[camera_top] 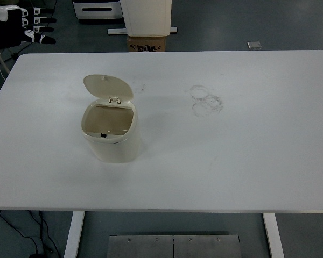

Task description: Open trash can

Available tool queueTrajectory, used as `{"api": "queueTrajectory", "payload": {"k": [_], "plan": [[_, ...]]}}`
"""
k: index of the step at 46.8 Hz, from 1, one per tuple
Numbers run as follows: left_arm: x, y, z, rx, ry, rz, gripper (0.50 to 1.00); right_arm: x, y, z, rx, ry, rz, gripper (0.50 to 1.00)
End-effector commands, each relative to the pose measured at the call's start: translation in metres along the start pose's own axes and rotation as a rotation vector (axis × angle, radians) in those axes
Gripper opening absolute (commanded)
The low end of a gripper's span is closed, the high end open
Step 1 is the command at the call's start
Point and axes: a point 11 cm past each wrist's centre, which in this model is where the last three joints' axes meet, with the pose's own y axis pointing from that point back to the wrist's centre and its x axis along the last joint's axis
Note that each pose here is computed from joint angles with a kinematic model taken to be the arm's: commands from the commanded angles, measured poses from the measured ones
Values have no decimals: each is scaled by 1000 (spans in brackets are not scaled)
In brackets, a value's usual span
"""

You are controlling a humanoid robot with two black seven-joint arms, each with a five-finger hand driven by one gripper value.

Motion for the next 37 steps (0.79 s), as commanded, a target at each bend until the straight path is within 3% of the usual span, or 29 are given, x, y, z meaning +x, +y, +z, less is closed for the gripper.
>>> {"api": "queueTrajectory", "payload": {"k": [1, 27, 37], "plan": [[19, 2, -9, -25, 57, 96, 1000, 0, 0, 0, 0, 1, 0, 991], [96, 28, -74, -183, 438, 408, 1000, 0, 0, 0, 0, -1, 0, 991], [98, 26, -98, -221, 544, 441, 1000, 0, 0, 0, 0, 1, 0, 991]]}}
